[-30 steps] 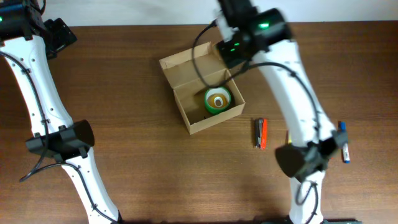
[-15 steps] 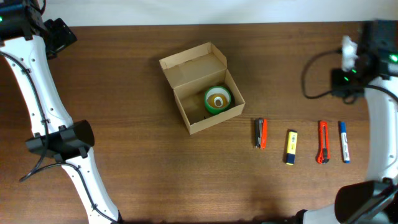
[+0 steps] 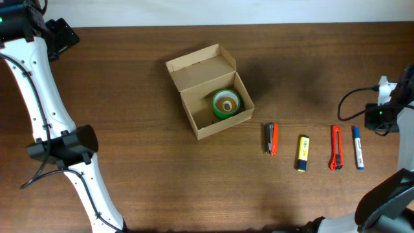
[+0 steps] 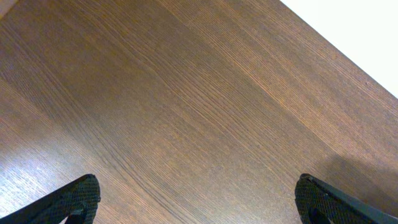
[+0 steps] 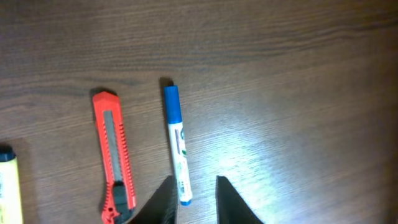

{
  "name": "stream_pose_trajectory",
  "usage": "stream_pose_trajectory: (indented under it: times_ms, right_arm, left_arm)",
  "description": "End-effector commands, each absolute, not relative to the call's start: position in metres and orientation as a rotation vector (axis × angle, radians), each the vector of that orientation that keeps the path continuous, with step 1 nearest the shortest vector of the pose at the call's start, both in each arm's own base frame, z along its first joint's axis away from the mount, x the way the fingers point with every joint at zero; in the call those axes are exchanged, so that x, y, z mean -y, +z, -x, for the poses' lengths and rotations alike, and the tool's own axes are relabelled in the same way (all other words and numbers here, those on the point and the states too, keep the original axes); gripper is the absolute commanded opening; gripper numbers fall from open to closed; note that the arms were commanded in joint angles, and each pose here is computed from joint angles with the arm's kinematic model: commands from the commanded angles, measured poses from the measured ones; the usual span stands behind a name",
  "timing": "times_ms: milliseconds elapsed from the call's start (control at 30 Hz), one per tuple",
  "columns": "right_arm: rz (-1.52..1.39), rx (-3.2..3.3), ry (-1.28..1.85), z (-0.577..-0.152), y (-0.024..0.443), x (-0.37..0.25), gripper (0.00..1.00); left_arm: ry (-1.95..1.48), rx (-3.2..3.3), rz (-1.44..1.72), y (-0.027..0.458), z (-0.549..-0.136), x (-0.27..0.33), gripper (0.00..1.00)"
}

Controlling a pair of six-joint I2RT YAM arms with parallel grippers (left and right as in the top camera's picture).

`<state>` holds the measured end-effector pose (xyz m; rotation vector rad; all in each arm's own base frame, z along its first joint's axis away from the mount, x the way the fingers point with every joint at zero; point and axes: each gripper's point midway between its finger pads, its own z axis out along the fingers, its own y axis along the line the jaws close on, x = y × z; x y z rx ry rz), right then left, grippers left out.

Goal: Pack container
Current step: 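Move the right gripper over to the blue marker, then grasp the blue marker with the right gripper and lift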

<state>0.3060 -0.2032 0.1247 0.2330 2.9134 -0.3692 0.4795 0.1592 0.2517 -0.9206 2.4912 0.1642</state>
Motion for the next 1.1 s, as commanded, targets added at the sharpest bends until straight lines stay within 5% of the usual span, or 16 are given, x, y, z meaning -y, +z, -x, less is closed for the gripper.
stream_pose_trajectory:
  times_ms: [0,133,300,1067]
  right_arm:
    - [-0.170,-2.979,-0.300,-0.300,0.106,0.196,0.38]
    - [-0.169,-3.037,-0.258,-0.293,0.091,0.191,0.54]
    - [-0.174,-3.110,-0.232,-0.287,0.071,0.191,0.59]
    - [-0.305,-3.248,-0.120,-0.271,-0.004,0.212,0.43]
  left_arm:
    - [0.165,-2.500,0.899,0.250,-0.482,-0.159,1.00]
    - [0.165,-2.500,0.899,0.250,-0.482,-0.159,1.00]
    - [0.165,-2.500,0.899,0.250,-0.482,-0.159,1.00]
    - [0.168,-2.518,0.902,0.248,-0.478,-0.158,1.00]
